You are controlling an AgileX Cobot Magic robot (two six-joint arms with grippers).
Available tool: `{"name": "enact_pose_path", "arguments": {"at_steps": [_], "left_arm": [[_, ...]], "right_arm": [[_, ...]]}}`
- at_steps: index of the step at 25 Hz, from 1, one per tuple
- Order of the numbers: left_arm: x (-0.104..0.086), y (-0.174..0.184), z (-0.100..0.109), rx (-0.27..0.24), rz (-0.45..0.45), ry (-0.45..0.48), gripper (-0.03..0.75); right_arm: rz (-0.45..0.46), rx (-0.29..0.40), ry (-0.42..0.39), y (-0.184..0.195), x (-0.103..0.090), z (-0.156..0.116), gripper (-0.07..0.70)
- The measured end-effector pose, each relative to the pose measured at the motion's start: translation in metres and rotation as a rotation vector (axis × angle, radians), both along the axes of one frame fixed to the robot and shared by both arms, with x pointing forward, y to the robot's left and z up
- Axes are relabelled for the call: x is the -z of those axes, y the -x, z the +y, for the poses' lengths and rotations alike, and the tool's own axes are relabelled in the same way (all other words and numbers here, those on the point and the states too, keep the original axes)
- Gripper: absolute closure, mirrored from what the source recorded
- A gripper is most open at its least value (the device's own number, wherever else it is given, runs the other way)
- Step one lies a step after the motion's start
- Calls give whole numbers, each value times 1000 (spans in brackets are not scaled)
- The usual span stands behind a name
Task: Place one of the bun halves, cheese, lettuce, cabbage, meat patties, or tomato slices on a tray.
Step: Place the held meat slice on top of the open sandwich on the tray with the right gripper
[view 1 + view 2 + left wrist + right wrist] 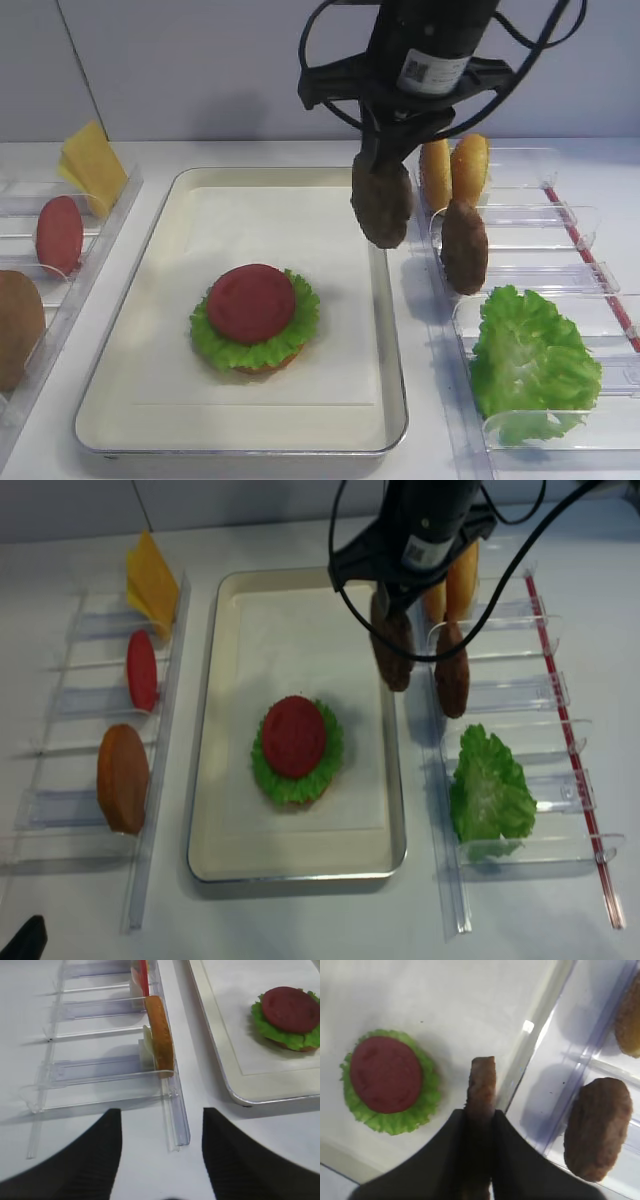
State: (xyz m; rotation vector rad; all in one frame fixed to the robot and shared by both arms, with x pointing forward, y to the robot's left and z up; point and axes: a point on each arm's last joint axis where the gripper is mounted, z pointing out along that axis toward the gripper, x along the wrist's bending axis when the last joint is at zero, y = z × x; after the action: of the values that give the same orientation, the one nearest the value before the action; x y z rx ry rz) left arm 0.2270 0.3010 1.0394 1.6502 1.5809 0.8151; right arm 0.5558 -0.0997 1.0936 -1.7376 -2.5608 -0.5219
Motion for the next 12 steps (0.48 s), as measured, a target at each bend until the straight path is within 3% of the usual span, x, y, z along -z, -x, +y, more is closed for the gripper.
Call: {"name": "enact_pose_path", "arguments": {"at_steps": [5, 9, 12], "left_arm": [[0, 0, 0, 0, 0, 0, 356], [0, 0, 0, 0, 0, 0, 356], [0, 0, 0, 0, 0, 0, 356]], "right_arm": [[-11, -58, -86, 12, -18, 2, 496], [-41, -82, -110, 21, -31, -2, 496], [-30, -109, -104, 32, -29, -7, 496]]}}
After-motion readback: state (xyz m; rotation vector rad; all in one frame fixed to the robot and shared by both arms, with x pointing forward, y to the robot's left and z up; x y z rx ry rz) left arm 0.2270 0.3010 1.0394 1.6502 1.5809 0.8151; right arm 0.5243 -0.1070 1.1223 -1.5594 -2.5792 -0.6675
